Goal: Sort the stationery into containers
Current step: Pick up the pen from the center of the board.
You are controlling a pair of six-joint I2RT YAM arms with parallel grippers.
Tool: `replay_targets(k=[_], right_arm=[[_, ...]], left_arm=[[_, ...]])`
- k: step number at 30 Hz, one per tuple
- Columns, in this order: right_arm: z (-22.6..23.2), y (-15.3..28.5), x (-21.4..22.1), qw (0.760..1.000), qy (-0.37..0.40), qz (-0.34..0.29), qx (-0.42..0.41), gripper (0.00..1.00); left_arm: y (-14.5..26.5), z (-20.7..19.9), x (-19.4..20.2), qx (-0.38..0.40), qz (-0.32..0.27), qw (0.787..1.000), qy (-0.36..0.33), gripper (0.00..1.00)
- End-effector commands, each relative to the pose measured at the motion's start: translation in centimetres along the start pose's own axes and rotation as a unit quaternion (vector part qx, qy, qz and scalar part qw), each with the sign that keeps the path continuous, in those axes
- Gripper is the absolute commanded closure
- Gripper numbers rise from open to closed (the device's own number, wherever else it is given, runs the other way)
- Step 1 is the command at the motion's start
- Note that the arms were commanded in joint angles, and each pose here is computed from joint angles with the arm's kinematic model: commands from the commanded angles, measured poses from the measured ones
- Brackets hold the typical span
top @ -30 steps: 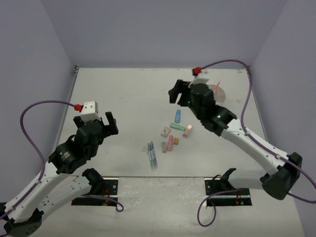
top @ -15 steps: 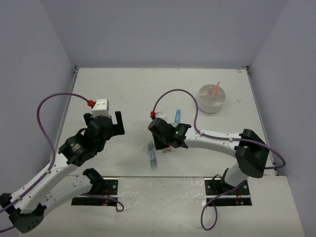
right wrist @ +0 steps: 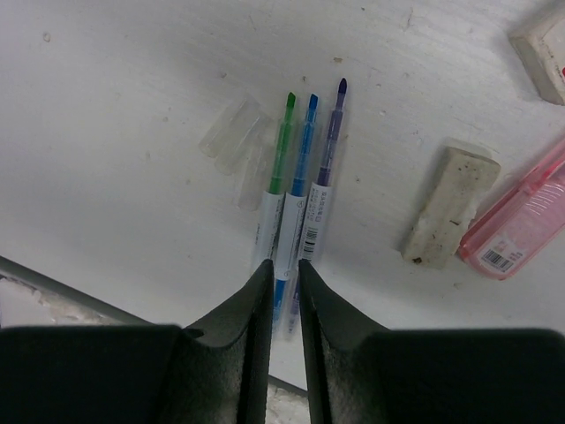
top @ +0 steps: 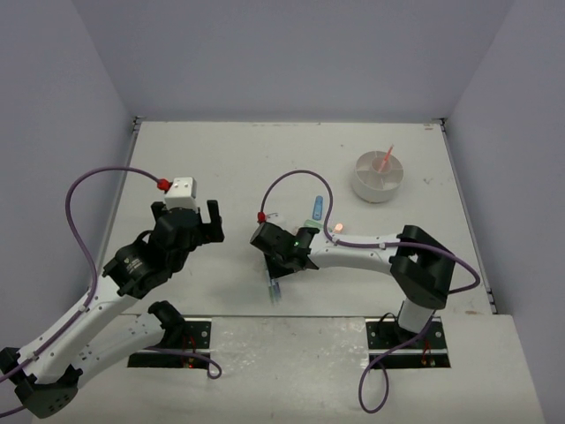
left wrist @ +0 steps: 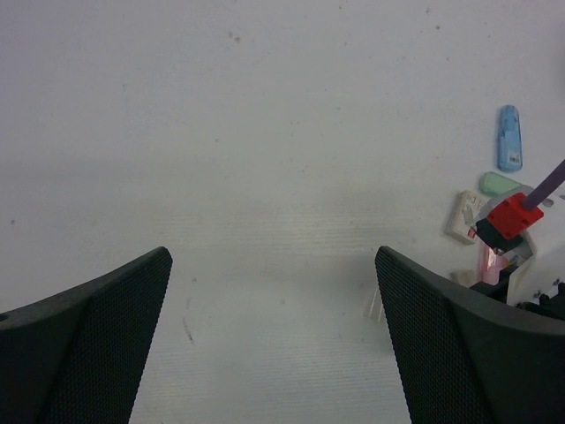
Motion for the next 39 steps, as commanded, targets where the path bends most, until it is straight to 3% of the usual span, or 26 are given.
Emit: replay_targets(k=[1, 39], right_arm=[[0.8, -0.5, -0.5, 1.000, -0.011, -0.010, 0.013, 0.81], [-2.4, -3.5, 0.2, 0.995, -0.015, 0.000, 0.098, 0.84]], left_arm=[[-0.1, -0.2, -0.6, 0.009, -0.017, 1.000, -0.001, 0.00], [0.0, -0.7, -0.6, 0.025, -0.019, 1.000, -0.006, 0.00]])
Point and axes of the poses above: each gripper's point midway between its finger pads, its own y axis back along the fingers, its own z axis along the line the jaws close on, x = y × z, the point moved 3 cm from there along y, back along the fingers, and after that the axes turned 12 degrees about -y, right-handed, at the moved point
